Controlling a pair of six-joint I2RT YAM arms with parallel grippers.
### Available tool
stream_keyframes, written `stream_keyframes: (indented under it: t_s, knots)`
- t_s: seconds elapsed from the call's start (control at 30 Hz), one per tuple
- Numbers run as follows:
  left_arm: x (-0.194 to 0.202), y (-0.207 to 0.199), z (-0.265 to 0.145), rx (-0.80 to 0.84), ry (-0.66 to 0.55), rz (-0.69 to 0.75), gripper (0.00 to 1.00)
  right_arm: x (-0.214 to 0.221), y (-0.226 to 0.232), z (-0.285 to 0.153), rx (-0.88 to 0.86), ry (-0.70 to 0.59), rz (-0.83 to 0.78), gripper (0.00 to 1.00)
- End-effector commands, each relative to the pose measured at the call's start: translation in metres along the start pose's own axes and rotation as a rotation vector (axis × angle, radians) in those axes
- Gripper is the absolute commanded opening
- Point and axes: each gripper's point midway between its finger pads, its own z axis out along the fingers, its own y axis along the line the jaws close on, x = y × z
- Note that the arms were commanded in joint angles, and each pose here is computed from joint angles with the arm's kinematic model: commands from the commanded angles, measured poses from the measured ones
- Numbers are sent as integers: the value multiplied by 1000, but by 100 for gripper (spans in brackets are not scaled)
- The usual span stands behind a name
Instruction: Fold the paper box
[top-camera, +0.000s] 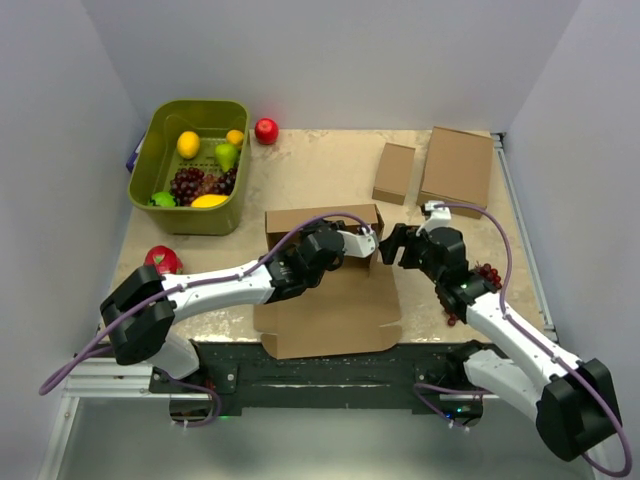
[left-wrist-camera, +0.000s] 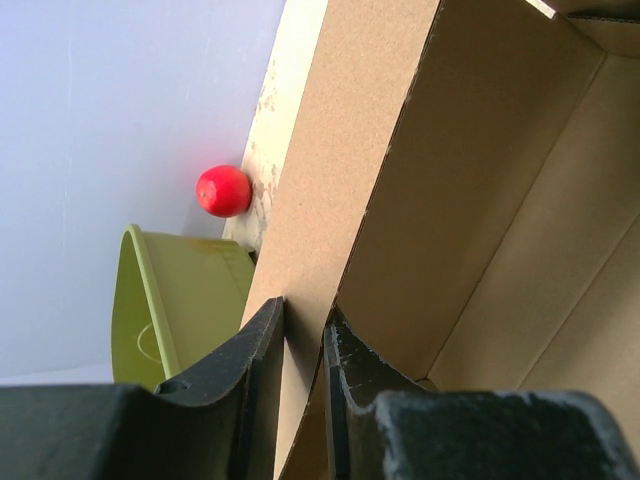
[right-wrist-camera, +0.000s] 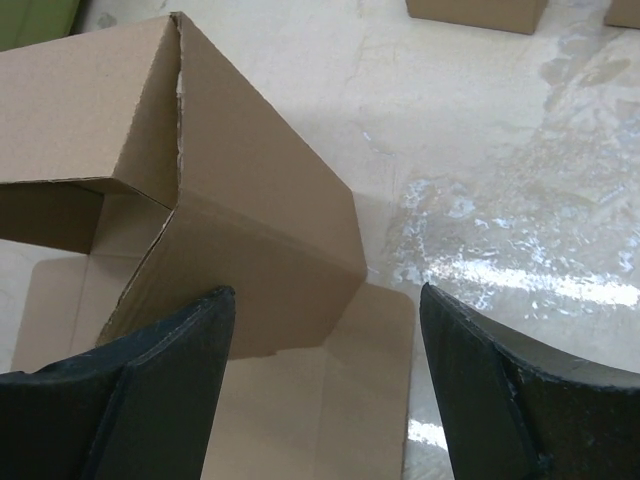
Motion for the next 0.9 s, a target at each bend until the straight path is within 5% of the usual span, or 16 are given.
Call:
stream_keyframes:
  t_s: [0.0,0.87]
  knots:
    - [15,-53,-3,179,11,64,0,-14,21,8,-112,-60,-23,80]
    - [11,-55,-8,185,-9,75,0,-26,31,35,-200,-211,-96,74]
